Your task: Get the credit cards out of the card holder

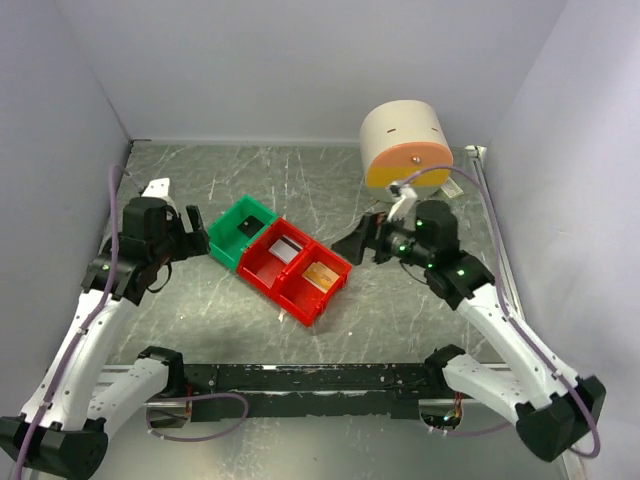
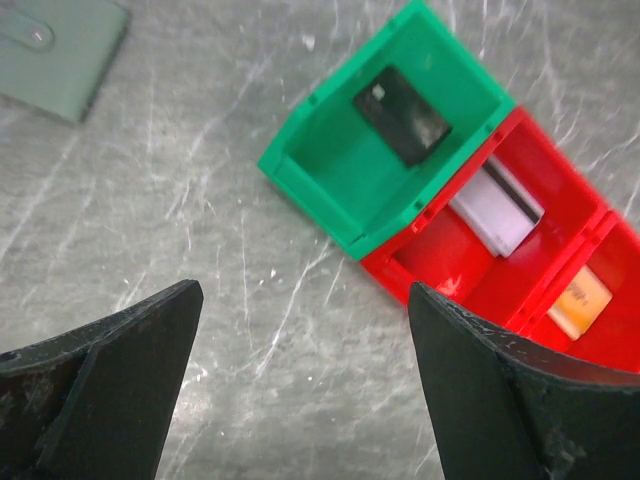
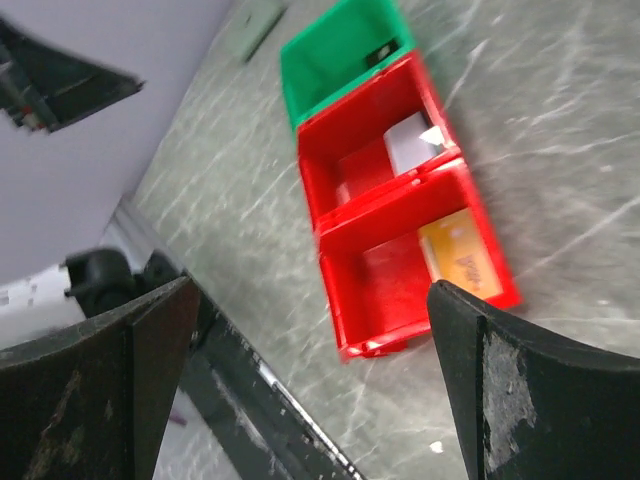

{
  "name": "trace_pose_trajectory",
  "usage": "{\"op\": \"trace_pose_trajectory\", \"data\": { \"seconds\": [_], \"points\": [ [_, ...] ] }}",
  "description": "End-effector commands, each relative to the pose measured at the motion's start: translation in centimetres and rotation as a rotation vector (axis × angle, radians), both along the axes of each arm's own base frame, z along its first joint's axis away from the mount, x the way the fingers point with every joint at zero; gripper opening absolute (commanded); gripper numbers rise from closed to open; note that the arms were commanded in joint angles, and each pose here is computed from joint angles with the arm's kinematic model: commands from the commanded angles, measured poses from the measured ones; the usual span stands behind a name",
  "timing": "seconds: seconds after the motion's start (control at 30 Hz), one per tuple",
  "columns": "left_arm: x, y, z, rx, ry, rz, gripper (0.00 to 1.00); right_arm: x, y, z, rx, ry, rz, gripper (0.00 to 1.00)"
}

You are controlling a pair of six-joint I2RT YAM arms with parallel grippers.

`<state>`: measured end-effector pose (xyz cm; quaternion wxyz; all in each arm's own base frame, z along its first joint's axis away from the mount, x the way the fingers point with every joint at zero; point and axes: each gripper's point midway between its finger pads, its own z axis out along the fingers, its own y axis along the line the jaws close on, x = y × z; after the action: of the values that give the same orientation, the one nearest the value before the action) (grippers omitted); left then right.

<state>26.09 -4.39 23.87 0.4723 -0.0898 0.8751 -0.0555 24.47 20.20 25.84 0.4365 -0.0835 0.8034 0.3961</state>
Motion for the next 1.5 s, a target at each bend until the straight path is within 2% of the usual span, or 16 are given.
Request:
{"op": "trace_pose_trajectory", "data": {
  "seconds": [0.0,0.13,0.27,0.33,0.4,0.5,0.6,0.67,0.77,0.9,1.03,1.13,1.3,1.47],
  "points": [
    [0.1,-1.2,-1.9,-0.007,-0.006,-0.086,0.96,-2.0,4.0,-1.2,-0.107,0.02,0.118,1.0],
    [-0.5,0.0,-4.1,0.012,-0.052,-0.034,0.96,-4.1,7.8,-3.2,-0.229,0.012,0.17,1.0],
    [-1.1,0.6,-3.3,0.013,-0.114,-0.011,0.96,-5.4,10.5,-4.9,-0.378,-0.035,0.148,1.0],
    [-1.2,1.2,-3.1,0.016,-0.138,0.023,0.95,-5.5,11.1,-6.0,-0.473,-0.042,0.088,1.0],
    [-1.4,1.8,-2.8,0.005,-0.157,0.069,0.95,-4.8,10.4,-6.7,-0.528,-0.001,-0.077,1.0],
    [-1.6,2.3,-2.7,0.004,-0.166,0.1,0.95,-4.9,10.3,-8.3,-0.501,0.096,-0.192,1.0],
    [-1.6,1.7,-2.7,0.003,-0.175,0.06,0.95,-6.1,11.3,-9.3,-0.37,0.213,-0.222,1.0],
    [-1.6,1.4,-2.7,-0.006,-0.178,0.043,0.95,-7.2,11.8,-10.5,-0.304,0.257,-0.174,1.0],
    [-1.6,1.3,-2.8,-0.007,-0.173,0.04,0.96,-8.3,13.3,-10.0,-0.162,0.258,-0.083,1.0],
    [-1.6,1.4,-3.1,-0.004,-0.171,0.043,0.95,-9.9,15.1,-9.6,-0.058,0.27,0.038,1.0],
    [-1.5,1.2,-3.2,0.003,-0.174,0.022,0.95,-11.0,17.0,-10.5,-0.137,0.308,0.133,0.98],
    [-1.5,1.2,-3.4,0.016,-0.165,0.015,0.96,-11.3,17.6,-13.0,-0.243,0.352,0.131,0.98],
    [-1.6,1.2,-3.9,0.017,-0.148,0.021,0.96,-11.7,19.3,-15.2,-0.307,0.385,0.163,0.98],
    [-1.6,1.3,-4.3,-0.003,-0.121,0.058,0.96,-10.9,19.8,-16.8,-0.373,0.408,0.12,0.98]
  ]
}}
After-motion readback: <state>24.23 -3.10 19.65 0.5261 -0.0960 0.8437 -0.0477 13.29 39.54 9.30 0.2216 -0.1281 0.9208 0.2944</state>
